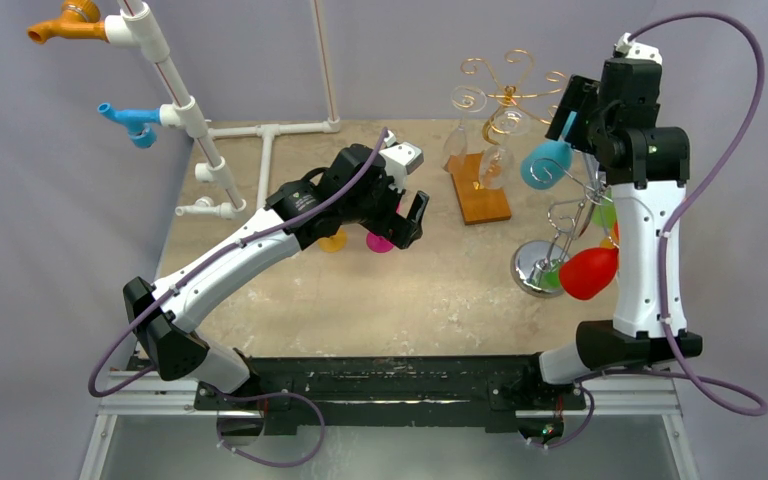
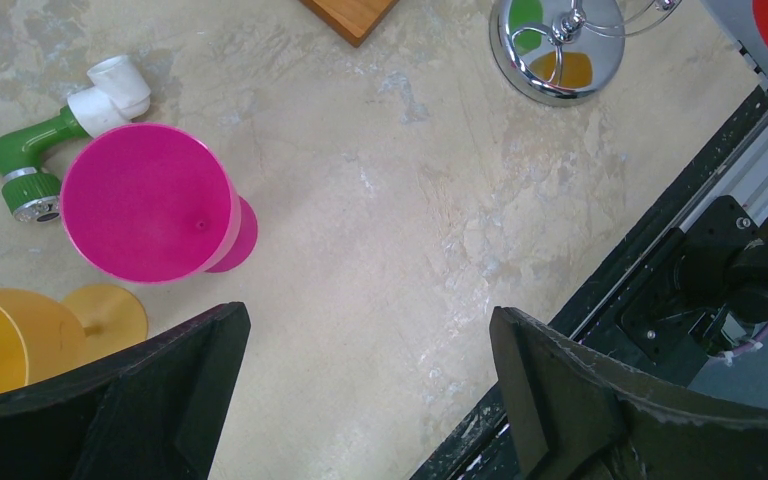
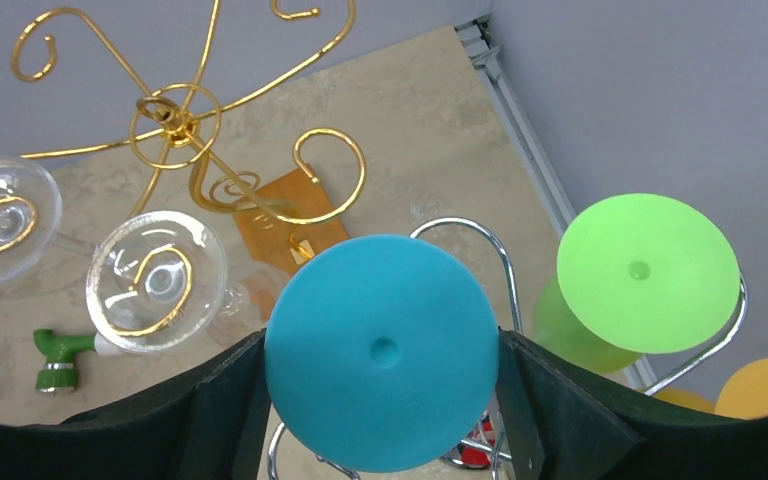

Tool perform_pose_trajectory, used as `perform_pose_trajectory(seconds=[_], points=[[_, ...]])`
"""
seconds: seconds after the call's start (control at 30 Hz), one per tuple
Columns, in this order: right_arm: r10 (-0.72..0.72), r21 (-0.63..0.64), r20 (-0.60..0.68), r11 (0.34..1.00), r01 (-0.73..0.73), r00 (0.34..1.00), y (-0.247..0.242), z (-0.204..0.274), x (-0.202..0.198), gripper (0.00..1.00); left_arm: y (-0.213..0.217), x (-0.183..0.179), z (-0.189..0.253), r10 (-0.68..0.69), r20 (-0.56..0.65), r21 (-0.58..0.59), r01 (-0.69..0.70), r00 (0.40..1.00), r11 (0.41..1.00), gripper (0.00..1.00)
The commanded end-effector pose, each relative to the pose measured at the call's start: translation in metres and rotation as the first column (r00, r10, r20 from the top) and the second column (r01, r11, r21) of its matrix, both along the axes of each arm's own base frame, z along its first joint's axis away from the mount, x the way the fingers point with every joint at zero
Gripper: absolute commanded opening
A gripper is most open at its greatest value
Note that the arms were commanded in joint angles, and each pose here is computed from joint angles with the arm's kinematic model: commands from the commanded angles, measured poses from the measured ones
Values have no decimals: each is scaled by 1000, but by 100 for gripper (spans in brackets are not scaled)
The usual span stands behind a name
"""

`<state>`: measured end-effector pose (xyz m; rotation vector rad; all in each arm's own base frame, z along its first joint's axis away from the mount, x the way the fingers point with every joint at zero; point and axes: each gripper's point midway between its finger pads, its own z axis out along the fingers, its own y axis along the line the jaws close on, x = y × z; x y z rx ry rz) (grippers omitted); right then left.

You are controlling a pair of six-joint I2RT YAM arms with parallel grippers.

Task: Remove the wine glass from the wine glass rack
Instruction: Pick up the wine glass from the wine rack.

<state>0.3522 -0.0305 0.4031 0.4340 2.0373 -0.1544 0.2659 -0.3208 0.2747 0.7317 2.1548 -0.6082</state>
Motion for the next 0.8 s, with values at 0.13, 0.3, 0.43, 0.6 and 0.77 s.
perform_pose_trajectory(seconds=[0.13, 0.3, 0.43, 0.6, 0.77], points=[[23, 19, 96, 1000, -25, 995, 5, 29, 12, 51, -5, 4, 13, 10, 26, -46, -9, 1000, 999, 100], [35, 29, 127, 999, -39, 991, 8, 40, 10, 51, -6, 5, 12, 13, 25, -46, -12, 1000, 999, 100], [36, 30, 143, 999, -40, 989, 8, 47, 8, 51, -5, 5, 13, 14, 26, -46, -13, 1000, 999, 100], [30, 24, 147, 999, -34, 989, 7, 51, 4, 51, -6, 6, 13, 14, 26, -47, -13, 1000, 999, 100], [4, 5, 141, 1000, -5, 990, 0, 53, -3, 51, -7, 6, 13, 17, 24, -50, -15, 1000, 999, 100]])
